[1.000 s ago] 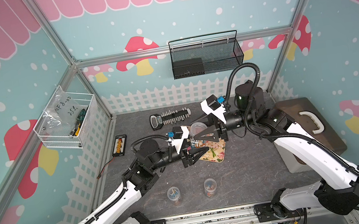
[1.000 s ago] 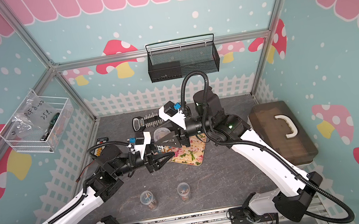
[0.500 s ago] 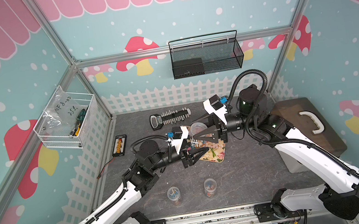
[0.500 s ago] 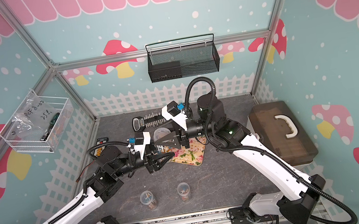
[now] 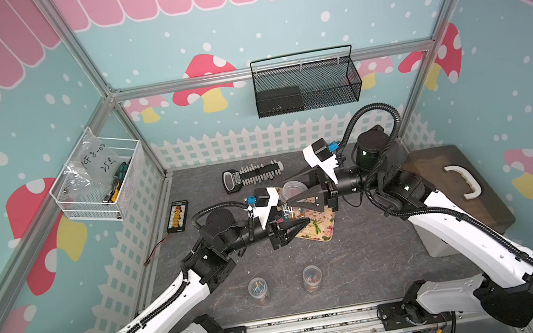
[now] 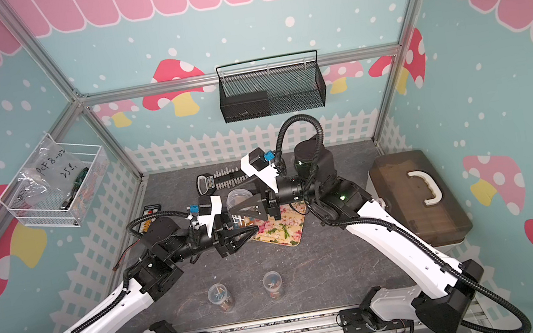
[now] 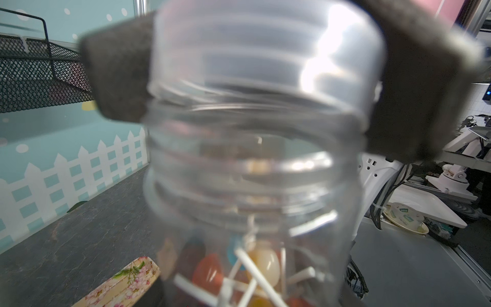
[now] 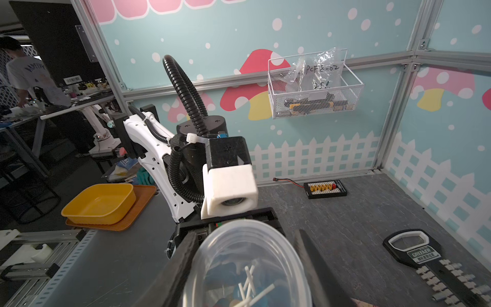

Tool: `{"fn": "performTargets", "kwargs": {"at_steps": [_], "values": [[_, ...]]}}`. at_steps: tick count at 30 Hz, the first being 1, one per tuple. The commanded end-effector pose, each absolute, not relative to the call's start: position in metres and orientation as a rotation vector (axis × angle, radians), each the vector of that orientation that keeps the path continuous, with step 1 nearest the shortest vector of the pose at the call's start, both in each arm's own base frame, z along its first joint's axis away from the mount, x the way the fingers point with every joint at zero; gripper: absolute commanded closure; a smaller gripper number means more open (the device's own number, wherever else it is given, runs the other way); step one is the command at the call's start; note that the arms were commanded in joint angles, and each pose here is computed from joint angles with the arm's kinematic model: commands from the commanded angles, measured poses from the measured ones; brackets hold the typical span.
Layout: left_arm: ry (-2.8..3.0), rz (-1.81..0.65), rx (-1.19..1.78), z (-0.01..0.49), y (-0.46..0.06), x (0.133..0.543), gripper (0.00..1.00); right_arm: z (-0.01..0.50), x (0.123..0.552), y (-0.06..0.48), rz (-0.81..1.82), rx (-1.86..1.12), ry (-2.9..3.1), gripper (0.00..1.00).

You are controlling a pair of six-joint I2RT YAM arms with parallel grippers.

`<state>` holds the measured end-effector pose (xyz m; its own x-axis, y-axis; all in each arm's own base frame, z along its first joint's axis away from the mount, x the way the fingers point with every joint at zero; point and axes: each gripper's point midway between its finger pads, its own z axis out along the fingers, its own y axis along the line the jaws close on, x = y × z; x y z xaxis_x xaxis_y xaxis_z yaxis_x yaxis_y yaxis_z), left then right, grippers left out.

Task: Pour the candies out of the jar
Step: Unscrew the lid from the jar.

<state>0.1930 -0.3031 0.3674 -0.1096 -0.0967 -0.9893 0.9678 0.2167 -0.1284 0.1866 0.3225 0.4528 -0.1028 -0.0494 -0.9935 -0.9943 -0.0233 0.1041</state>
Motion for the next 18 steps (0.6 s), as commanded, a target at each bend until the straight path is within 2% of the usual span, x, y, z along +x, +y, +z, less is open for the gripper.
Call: {"fn": "performTargets", "kwargs": {"at_steps": [1,5,18], "values": [[1.453,-1.173,0.914,0.339,-0.303,0.197,0.59,0.503,0.167,0.313,1.268,-1.24,1.064,0.57],[1.454,-1.173,0.91,0.339,-0.303,0.198,0.59,0.504,0.194,0.306,1.127,-1.08,1.143,0.58],[1.456,-1.174,0.909,0.338,-0.303,0.198,0.59,0.507,0.228,0.284,0.946,-0.848,1.246,0.59]]}}
